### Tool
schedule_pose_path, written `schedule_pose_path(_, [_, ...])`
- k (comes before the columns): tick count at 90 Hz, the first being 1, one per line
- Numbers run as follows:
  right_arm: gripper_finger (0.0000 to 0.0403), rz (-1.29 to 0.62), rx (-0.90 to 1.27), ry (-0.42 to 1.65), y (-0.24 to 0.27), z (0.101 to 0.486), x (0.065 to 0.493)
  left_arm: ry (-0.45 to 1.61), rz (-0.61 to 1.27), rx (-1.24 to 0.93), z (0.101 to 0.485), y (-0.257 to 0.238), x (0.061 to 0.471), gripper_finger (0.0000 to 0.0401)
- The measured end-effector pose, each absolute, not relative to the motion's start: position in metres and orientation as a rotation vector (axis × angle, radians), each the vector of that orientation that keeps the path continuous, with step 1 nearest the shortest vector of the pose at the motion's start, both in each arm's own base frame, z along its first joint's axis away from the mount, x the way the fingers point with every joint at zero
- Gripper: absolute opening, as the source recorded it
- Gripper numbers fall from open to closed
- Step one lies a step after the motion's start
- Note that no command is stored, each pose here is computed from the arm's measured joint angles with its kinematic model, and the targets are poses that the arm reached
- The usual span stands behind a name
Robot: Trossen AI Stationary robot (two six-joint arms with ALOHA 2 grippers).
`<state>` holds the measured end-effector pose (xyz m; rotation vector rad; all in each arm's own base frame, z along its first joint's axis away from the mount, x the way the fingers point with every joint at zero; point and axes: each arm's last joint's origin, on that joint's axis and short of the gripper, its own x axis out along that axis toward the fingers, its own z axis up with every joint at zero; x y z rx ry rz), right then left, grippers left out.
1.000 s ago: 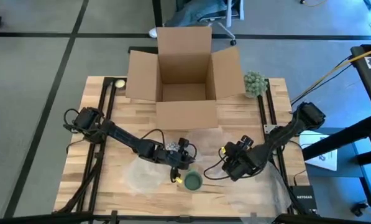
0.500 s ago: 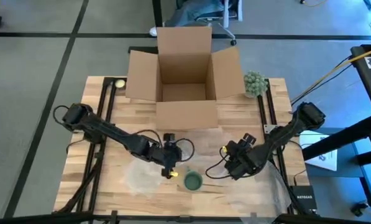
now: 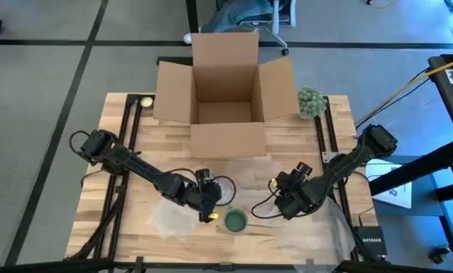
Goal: Wrap mug
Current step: Wrap the green mug with the right transparent bubble wrap
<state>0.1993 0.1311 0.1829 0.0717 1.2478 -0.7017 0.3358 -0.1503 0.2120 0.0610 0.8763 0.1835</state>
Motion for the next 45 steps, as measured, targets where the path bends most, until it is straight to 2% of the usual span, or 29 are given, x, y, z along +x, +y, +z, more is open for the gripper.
schedule_pose_path(28, [0.0188, -0.700, 0.076, 1.259, 0.131, 0.183, 0.199, 0.885, 0.291, 0.088, 0.201, -0.152, 0.332, 0.0153])
schedule_pose_path(45, [0.0188, -0.596, 0.121, 1.304, 0.136, 0.198, 0.201, 0.904, 0.290, 0.100, 0.219, -0.152, 0.324, 0.0153])
